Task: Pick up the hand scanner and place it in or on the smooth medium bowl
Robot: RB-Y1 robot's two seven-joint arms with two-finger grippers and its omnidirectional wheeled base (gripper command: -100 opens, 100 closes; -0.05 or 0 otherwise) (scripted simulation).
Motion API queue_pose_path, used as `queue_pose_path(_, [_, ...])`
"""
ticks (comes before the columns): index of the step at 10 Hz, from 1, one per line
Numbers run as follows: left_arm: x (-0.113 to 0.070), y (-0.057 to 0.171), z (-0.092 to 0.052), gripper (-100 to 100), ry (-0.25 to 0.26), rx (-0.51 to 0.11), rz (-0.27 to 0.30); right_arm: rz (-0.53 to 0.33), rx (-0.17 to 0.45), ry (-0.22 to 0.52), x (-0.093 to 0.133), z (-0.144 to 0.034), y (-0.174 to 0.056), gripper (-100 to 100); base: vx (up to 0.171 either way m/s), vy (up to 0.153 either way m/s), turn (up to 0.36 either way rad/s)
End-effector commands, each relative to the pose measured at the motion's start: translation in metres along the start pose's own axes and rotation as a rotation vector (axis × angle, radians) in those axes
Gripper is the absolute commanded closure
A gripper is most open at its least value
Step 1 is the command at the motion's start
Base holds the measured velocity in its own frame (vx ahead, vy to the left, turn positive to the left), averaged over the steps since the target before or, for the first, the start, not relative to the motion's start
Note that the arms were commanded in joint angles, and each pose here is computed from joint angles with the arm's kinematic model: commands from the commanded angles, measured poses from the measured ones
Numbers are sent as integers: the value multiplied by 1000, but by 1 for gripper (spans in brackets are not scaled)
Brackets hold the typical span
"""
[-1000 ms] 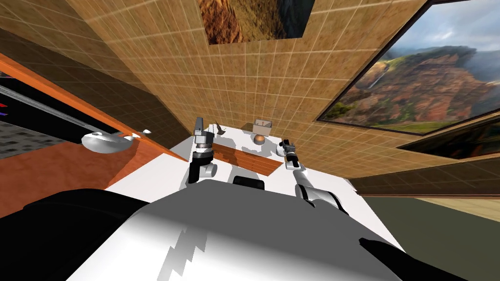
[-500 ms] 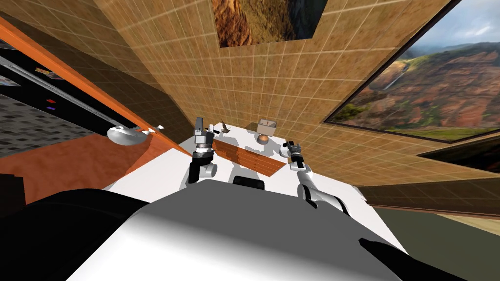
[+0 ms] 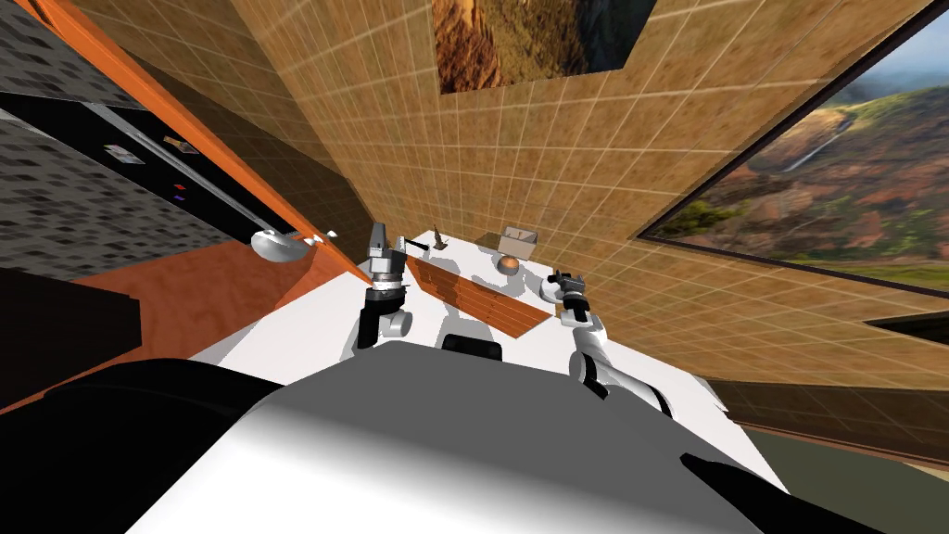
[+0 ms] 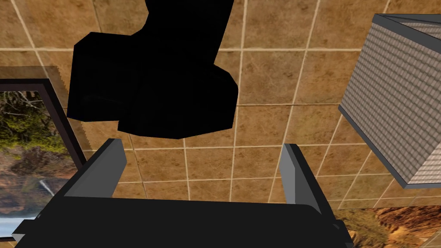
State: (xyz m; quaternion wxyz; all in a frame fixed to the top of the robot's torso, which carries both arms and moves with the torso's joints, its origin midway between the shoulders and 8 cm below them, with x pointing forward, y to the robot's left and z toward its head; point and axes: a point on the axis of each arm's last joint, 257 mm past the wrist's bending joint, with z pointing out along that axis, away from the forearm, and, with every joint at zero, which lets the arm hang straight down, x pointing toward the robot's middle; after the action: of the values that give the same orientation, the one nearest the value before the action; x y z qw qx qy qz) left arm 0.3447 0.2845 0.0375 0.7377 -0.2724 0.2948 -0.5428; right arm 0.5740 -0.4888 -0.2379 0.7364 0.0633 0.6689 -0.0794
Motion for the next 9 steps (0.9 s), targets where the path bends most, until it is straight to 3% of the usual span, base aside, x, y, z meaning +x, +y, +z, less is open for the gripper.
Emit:
queue_pose_path(1, [0, 0, 0, 0, 0, 0, 0, -12, 28, 7, -1, -1, -18, -100, -40, 18, 114])
queue_pose_path(3, [0, 0, 0, 0, 0, 0, 0, -7, 32, 7, -1, -3, -19, -100, -13, 2, -18])
queue_pose_path(4, [0, 0, 0, 0, 0, 0, 0, -7, 33, 6, -1, -3, -20, 0, 0, 0, 0])
queue_pose_path(9, [0, 0, 0, 0, 0, 0, 0, -7, 33, 6, -1, -3, -20, 0, 0, 0, 0])
